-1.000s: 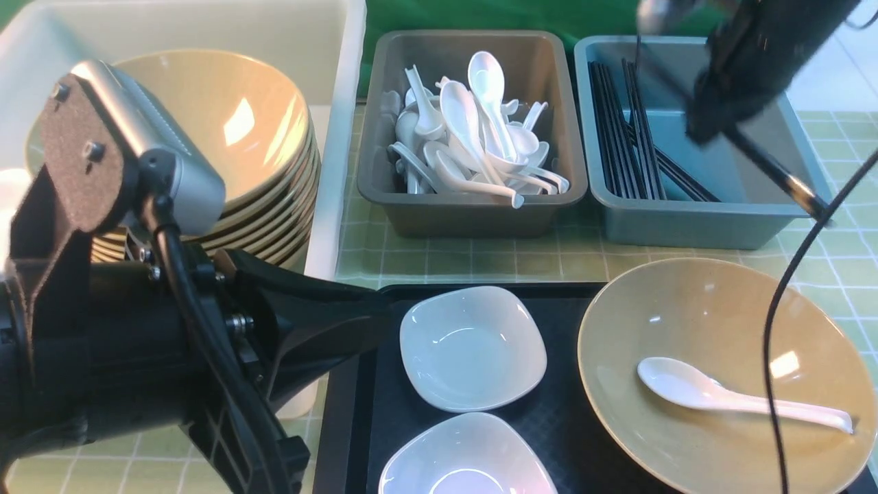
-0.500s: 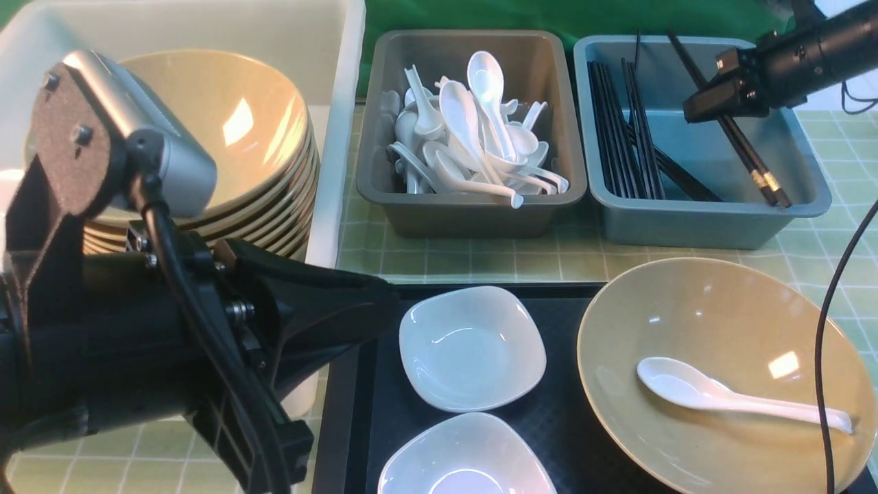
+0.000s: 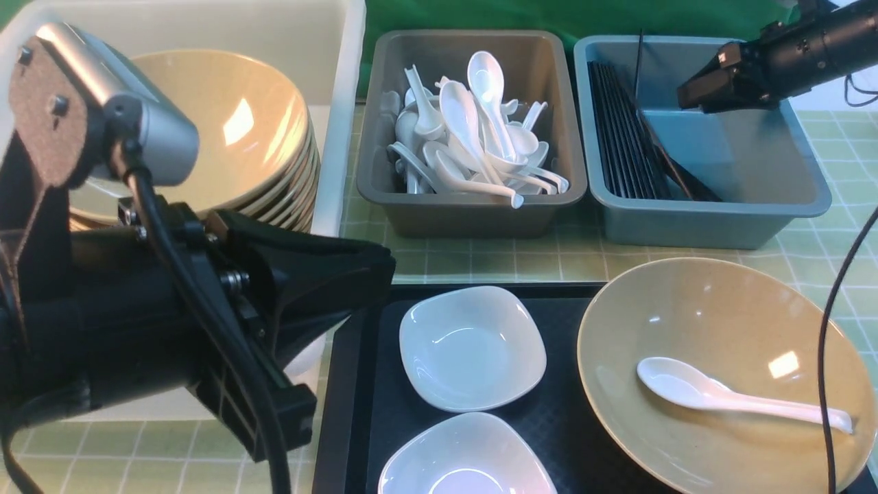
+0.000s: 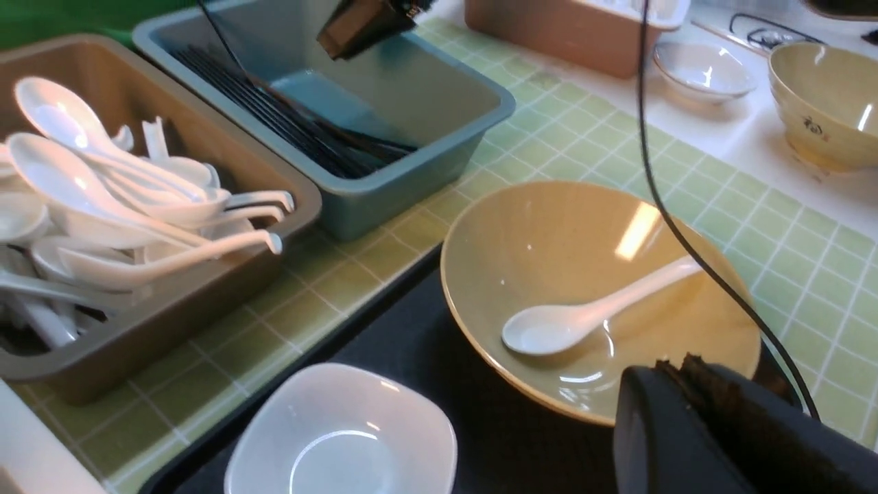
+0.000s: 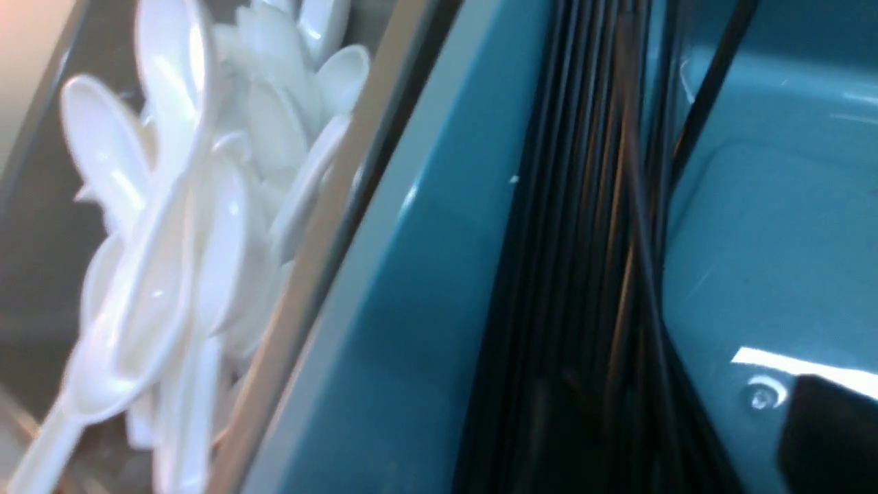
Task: On green table put chopsticks spoon bowls plates into blue grey white boxes.
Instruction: 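Reach down and grasp the white spoon resting in the bowl with the right gripper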
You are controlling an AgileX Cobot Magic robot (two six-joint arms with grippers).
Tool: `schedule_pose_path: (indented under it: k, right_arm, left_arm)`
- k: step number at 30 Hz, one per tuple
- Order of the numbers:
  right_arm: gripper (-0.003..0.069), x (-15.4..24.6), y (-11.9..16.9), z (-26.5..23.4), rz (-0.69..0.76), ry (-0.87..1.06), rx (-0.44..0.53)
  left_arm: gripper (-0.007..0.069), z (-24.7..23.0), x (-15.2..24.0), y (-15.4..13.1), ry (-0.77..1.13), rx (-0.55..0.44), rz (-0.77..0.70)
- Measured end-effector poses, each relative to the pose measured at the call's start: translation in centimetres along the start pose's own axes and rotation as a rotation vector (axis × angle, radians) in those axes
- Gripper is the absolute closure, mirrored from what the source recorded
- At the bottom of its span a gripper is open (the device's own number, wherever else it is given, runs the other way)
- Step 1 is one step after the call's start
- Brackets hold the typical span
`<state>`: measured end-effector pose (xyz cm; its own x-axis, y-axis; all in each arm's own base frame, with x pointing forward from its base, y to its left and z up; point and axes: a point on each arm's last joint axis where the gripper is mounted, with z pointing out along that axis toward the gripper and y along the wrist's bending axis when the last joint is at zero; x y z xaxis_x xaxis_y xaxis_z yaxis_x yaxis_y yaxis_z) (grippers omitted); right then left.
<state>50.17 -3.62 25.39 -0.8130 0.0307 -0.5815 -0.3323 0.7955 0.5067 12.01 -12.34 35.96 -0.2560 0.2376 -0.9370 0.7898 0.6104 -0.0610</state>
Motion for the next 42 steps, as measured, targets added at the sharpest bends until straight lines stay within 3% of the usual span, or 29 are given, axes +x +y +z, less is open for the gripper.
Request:
schedule_pose_path:
  k: [3, 6, 7, 9, 10, 11, 14, 18, 22, 25, 30, 42]
  right_arm:
    - [0.012, -0.5, 2.2, -3.4, -0.056, -0.005, -0.013]
    - [0.0104, -1.1, 5.3, -7.3, -0.138, -0.04, -0.004]
    - [0.0102, -1.2, 7.5, -9.5, -0.19, -0.068, 0.001]
    - [0.0101, -1.2, 9.2, -11.1, -0.235, -0.088, 0.006]
    - [0.01, -0.7, 12.7, -13.5, -0.324, -0.108, 0.019]
    - [0.01, -0.5, 13.1, -13.7, -0.335, -0.107, 0.023]
    - [0.01, 1.9, 19.1, -16.3, -0.507, -0.064, 0.047]
    - [0.01, 6.5, 23.5, -16.3, -0.659, 0.089, 0.131]
    - [0.0099, 11.2, 23.5, -14.2, -0.684, 0.287, 0.186]
    - [0.0099, 15.3, 21.7, -11.6, -0.665, 0.478, 0.189]
    - [0.0099, 20.8, 17.6, -7.9, -0.617, 0.771, 0.208]
    - [0.0102, 21.9, 13.5, -2.0, -0.617, 0.878, 0.209]
  left_arm:
    - [0.0625, 0.7, -0.3, 0.5, -0.033, -0.036, -0.089]
    - [0.0622, 1.8, -0.2, 1.4, -0.02, -0.071, -0.206]
    - [0.0621, 2.4, -0.2, 1.8, 0.012, -0.078, -0.236]
    - [0.0616, 2.8, -0.3, 2.0, 0.045, -0.074, -0.24]
    - [0.0589, 3.0, -0.8, 2.0, 0.113, -0.058, -0.213]
    - [0.0585, 3.0, -1.1, 2.0, 0.116, -0.056, -0.207]
    - [0.0526, 2.3, -2.9, 1.9, 0.213, -0.044, -0.083]
    - [0.0418, 0.9, -4.5, 2.3, 0.249, -0.104, 0.076]
    - [0.0316, 0.1, -4.2, 2.5, 0.312, -0.134, 0.152]
    - [0.025, -0.6, -3.7, 2.3, 0.366, -0.115, 0.212]
    - [0.0227, -2.5, -3.4, 1.6, 0.398, -0.077, 0.324]
    - [0.0226, -4.4, -3.1, 0.3, 0.402, -0.006, 0.31]
